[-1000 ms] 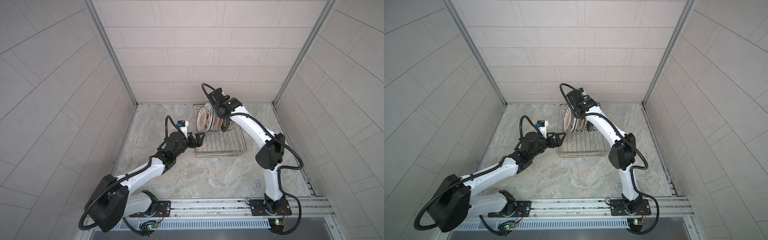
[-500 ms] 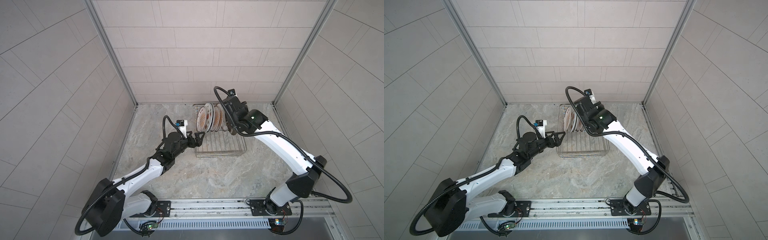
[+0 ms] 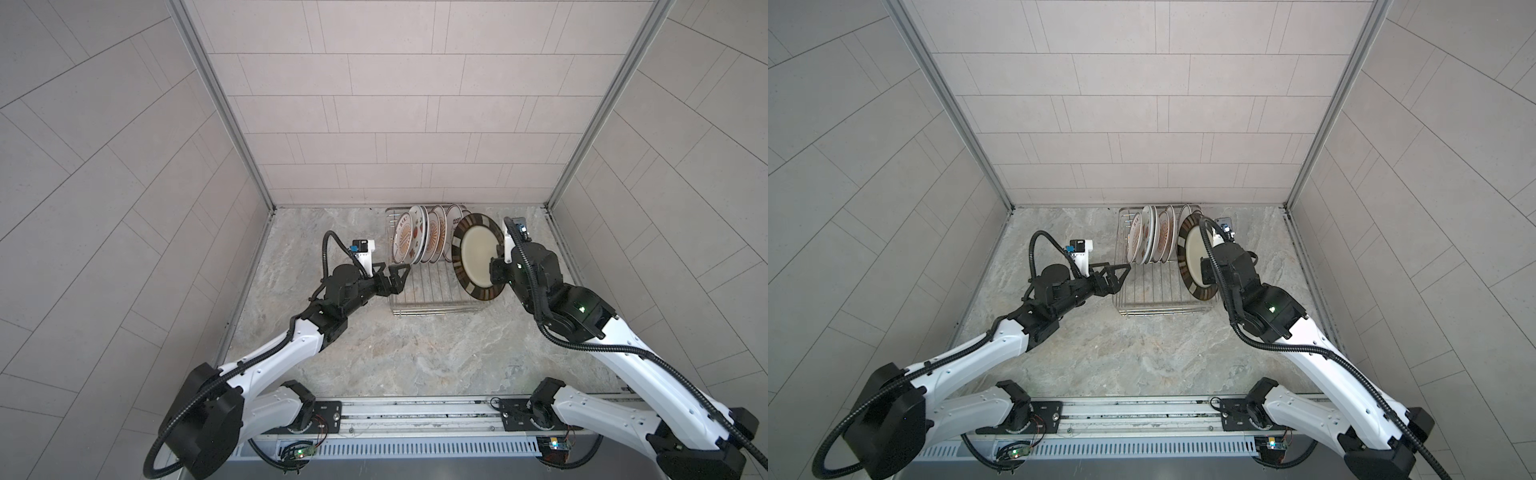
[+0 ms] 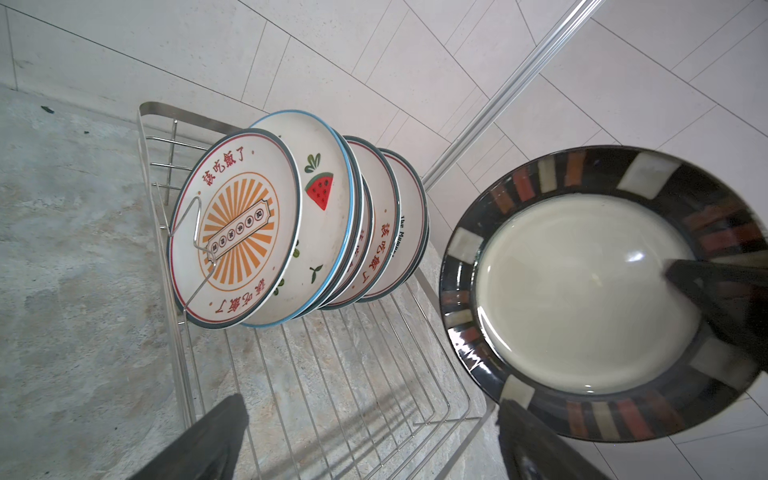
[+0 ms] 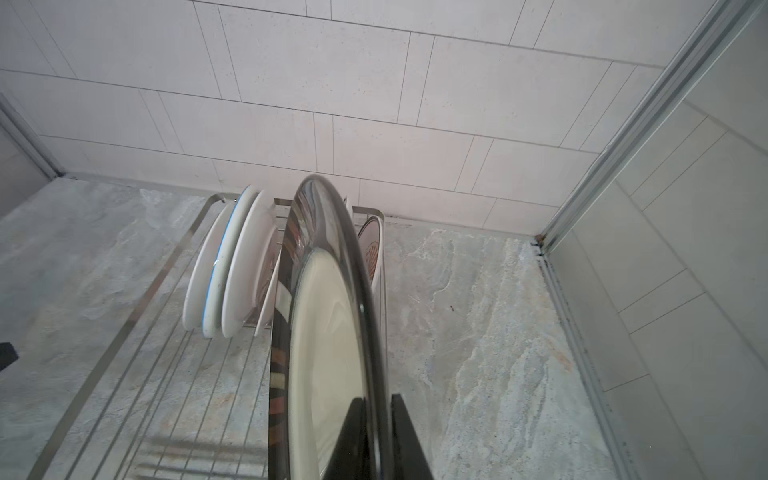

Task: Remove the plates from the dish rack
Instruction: 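Lift the dark-rimmed plate out of the rack toward the left gripper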

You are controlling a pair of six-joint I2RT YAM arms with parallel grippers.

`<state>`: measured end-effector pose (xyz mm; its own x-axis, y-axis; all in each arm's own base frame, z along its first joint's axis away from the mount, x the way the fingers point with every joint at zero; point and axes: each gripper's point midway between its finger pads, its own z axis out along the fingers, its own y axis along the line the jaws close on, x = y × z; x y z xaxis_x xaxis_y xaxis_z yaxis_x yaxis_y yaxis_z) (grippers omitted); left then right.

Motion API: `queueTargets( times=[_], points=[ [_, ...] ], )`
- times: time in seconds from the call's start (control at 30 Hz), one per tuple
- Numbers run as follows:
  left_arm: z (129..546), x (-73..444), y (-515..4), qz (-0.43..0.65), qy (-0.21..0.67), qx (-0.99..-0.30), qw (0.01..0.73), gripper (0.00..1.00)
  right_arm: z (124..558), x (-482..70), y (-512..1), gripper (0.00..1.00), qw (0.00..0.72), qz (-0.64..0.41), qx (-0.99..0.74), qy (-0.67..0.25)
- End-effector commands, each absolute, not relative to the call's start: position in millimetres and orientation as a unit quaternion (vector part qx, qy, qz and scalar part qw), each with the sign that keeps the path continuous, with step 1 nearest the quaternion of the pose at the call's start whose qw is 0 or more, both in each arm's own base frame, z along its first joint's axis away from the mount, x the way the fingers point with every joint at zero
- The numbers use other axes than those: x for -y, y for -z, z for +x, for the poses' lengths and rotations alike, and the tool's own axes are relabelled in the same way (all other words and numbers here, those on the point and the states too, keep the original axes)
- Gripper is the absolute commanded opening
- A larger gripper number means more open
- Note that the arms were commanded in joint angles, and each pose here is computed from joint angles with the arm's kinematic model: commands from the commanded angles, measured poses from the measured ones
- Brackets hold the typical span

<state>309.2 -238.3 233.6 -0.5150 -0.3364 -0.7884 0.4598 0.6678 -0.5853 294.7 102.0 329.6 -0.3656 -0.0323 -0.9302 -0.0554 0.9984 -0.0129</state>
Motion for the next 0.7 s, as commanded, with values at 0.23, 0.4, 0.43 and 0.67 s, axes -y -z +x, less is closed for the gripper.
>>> queueTargets(
  times=[0.23,0.4,0.43,0.67],
  points=[
    [283,243,-241,0.083,0.436,-0.76,0.476,1.0,279,-180,-367,0.01,0.575,-0.079,-0.736,-0.348],
    [279,239,-228,0.075,0.432,-0.766,0.471,1.0,281,-190,-365,0.0,0.547,-0.084,-0.718,-0.422],
    [279,238,-225,0.073,0.431,-0.767,0.469,1.0,281,-192,-366,0.01,0.543,-0.087,-0.715,-0.433],
    [272,247,-227,0.035,0.506,-0.742,0.438,0.97,284,-201,-358,0.0,0.514,-0.09,-0.706,-0.479]
  ],
)
